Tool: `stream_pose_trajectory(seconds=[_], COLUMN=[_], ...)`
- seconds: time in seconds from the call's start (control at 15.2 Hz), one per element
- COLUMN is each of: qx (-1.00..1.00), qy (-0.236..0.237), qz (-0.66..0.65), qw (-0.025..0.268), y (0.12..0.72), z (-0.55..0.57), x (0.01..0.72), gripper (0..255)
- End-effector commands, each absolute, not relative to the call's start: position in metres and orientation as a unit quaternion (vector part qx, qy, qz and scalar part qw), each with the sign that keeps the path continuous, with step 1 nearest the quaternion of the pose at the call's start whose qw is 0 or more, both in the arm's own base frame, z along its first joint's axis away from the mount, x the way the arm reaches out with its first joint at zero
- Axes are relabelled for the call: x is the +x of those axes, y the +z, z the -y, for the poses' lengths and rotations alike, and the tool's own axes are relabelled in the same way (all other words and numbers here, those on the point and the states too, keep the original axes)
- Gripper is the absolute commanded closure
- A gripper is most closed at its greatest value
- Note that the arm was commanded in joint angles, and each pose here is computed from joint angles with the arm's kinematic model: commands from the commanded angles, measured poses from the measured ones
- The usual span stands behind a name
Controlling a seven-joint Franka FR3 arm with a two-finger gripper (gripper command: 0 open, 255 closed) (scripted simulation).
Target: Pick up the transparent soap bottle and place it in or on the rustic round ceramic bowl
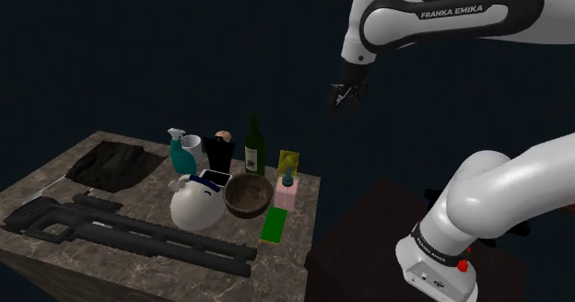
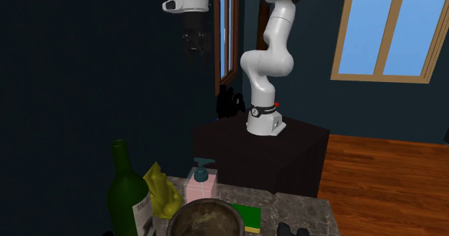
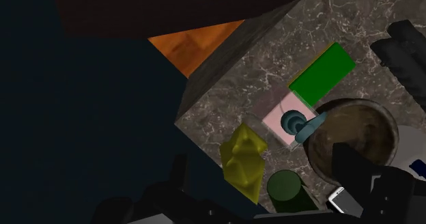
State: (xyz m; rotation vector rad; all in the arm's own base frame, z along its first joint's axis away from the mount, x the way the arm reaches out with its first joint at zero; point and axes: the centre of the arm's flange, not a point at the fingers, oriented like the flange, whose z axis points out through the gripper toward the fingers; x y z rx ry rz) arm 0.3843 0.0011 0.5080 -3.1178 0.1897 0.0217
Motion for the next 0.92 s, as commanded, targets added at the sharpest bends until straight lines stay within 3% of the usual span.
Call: stream_pose_trajectory(seconds=[0.0,0.86], qx=[-0.998,-0.997], qy=[0.012,0.050], qz=[-0.059,-0.045], qw=[0.012,0.031], y=[0.484,0.340], z=[-0.011,-0.071], x=[0.398,0.478], gripper=[0,0])
